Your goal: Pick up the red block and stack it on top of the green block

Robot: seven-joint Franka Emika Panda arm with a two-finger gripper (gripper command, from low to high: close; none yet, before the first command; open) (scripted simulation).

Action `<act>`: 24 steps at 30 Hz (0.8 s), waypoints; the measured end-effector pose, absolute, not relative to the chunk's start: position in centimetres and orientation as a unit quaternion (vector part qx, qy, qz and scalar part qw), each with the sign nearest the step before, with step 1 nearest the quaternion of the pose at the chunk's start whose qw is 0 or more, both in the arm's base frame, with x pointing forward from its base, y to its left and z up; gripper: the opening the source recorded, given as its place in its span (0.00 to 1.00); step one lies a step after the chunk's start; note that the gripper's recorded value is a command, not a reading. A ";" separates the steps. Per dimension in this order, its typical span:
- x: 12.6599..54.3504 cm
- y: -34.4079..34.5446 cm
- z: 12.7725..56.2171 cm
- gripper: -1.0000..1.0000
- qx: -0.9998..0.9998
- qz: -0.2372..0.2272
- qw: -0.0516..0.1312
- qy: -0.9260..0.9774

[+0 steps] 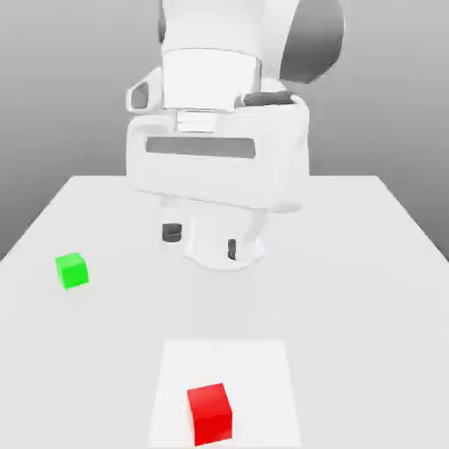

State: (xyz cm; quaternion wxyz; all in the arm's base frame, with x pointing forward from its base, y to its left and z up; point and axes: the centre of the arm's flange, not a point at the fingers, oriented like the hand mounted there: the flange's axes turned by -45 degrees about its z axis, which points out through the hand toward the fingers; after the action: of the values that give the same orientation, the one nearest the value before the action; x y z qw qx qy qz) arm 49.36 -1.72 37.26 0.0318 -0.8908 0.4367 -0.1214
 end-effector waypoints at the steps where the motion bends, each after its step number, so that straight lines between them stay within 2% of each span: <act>1: 49.4 -1.9 35.5 0.50 -0.882 -0.108 0.030 0.457; 9: 47.4 -2.1 21.9 0.50 -0.800 -0.009 0.004 0.599; 13: 47.1 -2.0 16.6 0.50 -0.791 -0.001 0.001 0.611; 14: 47.1 -2.0 15.3 0.00 -0.791 0.000 0.000 0.612; 20: 47.1 -2.0 14.7 0.00 -0.791 -0.001 0.001 0.612; 24: 47.1 -2.0 18.0 0.00 -0.791 -0.001 0.001 0.612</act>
State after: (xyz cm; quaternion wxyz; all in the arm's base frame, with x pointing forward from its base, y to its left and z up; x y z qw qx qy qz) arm 47.15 -2.04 17.98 0.0009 -0.7907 0.6122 -0.0008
